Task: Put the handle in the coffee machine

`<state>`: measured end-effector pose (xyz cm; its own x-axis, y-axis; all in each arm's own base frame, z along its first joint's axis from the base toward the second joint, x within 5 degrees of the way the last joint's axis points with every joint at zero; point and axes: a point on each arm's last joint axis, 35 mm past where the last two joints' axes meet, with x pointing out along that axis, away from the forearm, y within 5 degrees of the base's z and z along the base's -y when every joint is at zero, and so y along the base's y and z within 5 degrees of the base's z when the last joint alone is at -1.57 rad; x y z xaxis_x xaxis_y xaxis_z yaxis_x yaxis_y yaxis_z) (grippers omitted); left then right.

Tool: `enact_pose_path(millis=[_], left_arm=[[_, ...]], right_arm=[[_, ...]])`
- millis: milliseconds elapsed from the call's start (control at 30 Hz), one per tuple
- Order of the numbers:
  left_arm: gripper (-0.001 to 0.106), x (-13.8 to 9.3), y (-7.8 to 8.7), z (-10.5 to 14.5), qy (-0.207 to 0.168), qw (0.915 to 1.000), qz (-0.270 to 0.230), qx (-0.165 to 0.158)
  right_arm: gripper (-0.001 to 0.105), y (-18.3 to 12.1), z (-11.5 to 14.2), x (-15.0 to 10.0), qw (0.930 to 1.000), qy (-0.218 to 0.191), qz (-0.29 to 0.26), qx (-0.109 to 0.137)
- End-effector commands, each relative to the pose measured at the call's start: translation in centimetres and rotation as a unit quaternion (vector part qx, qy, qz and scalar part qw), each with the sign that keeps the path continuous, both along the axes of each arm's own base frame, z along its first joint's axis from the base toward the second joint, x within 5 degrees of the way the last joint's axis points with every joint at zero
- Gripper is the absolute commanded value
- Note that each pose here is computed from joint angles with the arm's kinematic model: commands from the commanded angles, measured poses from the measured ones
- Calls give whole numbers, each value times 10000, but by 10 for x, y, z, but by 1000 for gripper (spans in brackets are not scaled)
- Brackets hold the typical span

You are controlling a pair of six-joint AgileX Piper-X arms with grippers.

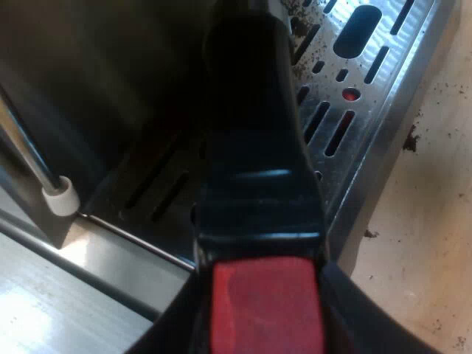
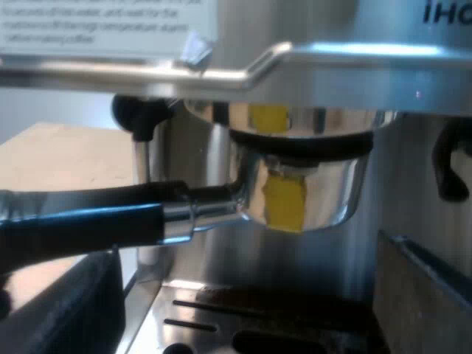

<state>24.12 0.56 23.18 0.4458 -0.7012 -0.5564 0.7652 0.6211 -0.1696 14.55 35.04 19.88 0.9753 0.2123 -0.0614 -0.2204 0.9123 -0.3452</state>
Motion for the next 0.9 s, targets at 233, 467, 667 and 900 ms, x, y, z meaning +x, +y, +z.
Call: enact_pose_path(millis=[233,467,667,900], left_arm=[[0,7,-1,1,-104,9995,-165,-233],[0,11,-1,8,-167,9995,-128,-249],[0,16,0,21,-284,9992,-132,-232],[0,13,-1,26,-315,9987,-209,-342]], right_arm=[[71,0,5,4,9999,-92,-86,107],[71,1,5,4,9999,-86,-7,110],[71,1,5,4,9999,-86,-7,110],[71,1,5,4,9999,-86,-7,110]])
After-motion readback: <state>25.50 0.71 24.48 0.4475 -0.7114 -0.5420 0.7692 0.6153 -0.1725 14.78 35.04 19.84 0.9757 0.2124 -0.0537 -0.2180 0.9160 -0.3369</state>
